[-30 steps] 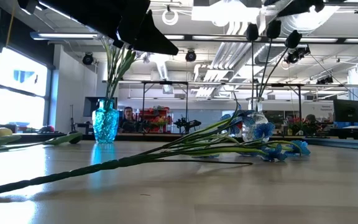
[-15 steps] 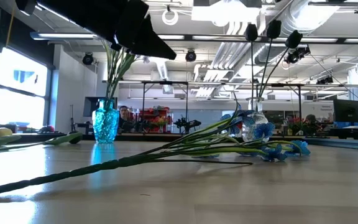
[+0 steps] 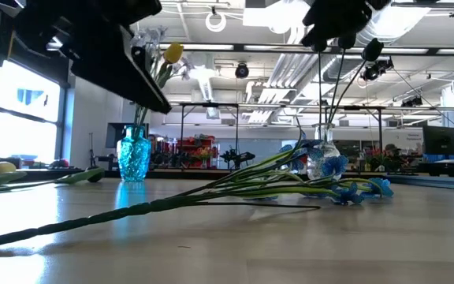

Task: Sort flowers into vase by color
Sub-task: Put the yellow flower into the blue vase

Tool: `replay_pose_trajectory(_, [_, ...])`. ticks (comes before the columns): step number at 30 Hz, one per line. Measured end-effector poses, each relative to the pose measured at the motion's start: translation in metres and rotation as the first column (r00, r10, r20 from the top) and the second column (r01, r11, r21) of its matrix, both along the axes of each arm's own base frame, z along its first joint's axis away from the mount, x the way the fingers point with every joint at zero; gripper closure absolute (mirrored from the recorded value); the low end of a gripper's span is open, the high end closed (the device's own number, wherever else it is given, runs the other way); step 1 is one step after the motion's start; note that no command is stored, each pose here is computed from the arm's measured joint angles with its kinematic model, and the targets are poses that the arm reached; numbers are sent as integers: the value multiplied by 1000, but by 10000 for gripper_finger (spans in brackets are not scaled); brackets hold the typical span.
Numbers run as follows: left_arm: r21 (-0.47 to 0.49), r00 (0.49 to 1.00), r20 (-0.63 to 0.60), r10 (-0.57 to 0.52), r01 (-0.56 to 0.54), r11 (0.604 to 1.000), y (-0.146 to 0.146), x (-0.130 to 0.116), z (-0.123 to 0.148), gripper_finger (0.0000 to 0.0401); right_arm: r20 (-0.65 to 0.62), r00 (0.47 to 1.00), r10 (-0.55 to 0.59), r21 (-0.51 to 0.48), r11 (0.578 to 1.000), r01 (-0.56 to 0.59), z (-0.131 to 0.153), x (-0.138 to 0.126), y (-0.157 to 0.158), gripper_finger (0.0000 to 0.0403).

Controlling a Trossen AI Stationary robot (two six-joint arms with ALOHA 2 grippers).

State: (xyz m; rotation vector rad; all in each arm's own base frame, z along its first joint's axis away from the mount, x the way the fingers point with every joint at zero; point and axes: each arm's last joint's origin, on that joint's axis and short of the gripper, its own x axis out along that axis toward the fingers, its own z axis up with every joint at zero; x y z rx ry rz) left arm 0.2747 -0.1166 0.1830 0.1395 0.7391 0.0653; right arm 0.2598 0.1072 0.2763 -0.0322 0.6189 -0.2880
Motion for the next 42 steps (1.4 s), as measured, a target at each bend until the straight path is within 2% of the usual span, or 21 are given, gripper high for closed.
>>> replay_pose_trajectory(3, [0, 999, -37, -28, 28, 1000, -1, 1, -8, 252, -16, 998, -69, -33, 997, 68, -10, 2, 4, 80])
replay_pose_trajectory(7, [-2, 999, -32, -13, 13, 1000, -1, 2, -9, 252, -71, 988, -134, -45, 990, 131, -27, 3, 8, 80])
replay_pose_trajectory(13, [-93, 999, 34, 30, -27, 995, -7, 5, -4, 252, -169, 968, -188, -22, 982, 186, -43, -6, 16, 80])
replay_pose_trajectory(17, [-184, 991, 102, 83, -63, 981, -23, 1, -1, 252, -239, 958, -158, 2, 987, 163, -47, -21, 28, 80])
replay_pose_trajectory(20, [-213, 977, 164, 137, -100, 972, -38, -1, -1, 252, -273, 954, -123, -7, 992, 126, -49, -34, 41, 80])
replay_pose_trajectory(25, [-236, 963, 186, 194, -148, 960, -61, 1, -7, 252, -306, 948, -87, -48, 996, 75, -51, -57, 58, 80])
replay_pose_trajectory(28, [-240, 964, 171, 203, -159, 958, -74, 11, -16, 252, -307, 949, -66, -63, 997, 49, -58, -68, 62, 80])
replay_pose_trajectory(33, [-254, 971, 133, 199, -161, 954, -90, 35, -26, 252, -300, 951, -73, -29, 997, 67, -93, -81, 50, 80])
replay_pose_trajectory(37, [-276, 983, 39, 181, -163, 947, -95, 55, -31, 252, -227, 972, -54, 49, 997, 66, -117, -85, 46, 80])
replay_pose_trajectory(42, [-325, 983, -36, 178, -180, 928, -90, 75, -30, 247, -108, 993, -36, 132, 990, 51, -133, -84, 46, 80])
